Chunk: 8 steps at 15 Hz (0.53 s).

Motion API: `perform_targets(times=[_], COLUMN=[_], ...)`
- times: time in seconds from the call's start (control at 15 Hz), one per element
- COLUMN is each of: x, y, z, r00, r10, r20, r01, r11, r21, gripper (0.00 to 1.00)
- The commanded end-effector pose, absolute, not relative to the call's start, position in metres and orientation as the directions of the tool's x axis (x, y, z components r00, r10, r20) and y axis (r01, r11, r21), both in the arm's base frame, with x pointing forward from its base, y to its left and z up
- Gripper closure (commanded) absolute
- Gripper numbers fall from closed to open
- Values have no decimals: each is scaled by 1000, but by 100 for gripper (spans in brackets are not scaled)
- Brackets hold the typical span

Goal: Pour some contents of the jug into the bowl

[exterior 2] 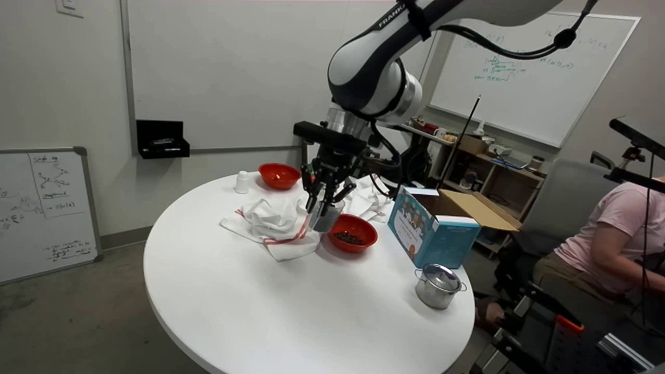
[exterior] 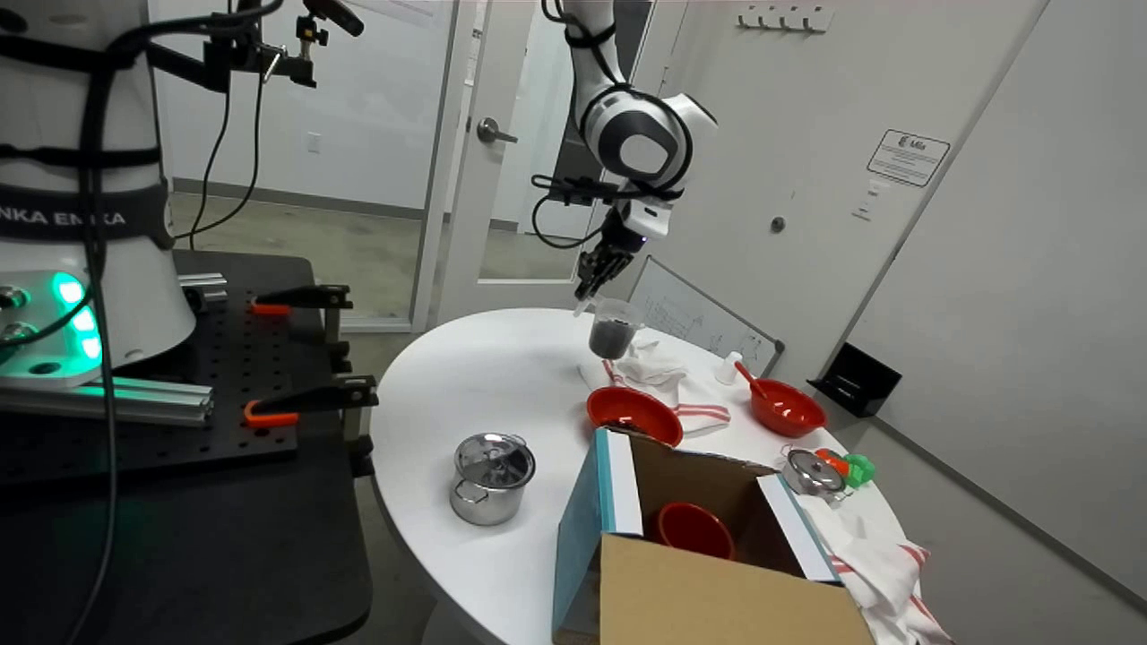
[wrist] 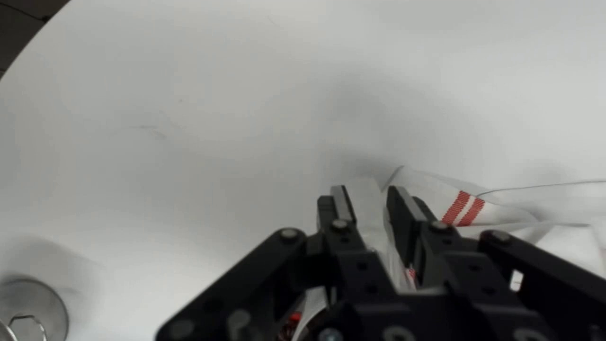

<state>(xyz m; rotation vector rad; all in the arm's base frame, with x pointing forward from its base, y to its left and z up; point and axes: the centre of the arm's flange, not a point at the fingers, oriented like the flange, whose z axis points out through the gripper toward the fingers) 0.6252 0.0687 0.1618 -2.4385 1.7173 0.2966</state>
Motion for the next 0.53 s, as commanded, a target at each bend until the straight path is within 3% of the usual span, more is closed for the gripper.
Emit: perform_targets(times=[0.0, 0.47], x=[617, 610], y=[38, -5], z=[198, 211], r00=[360, 412], r10=[-876, -763], r20=[-321, -498], r01=[-931, -899], r11=[-358, -429], r21=[-68, -87], gripper=[94, 94])
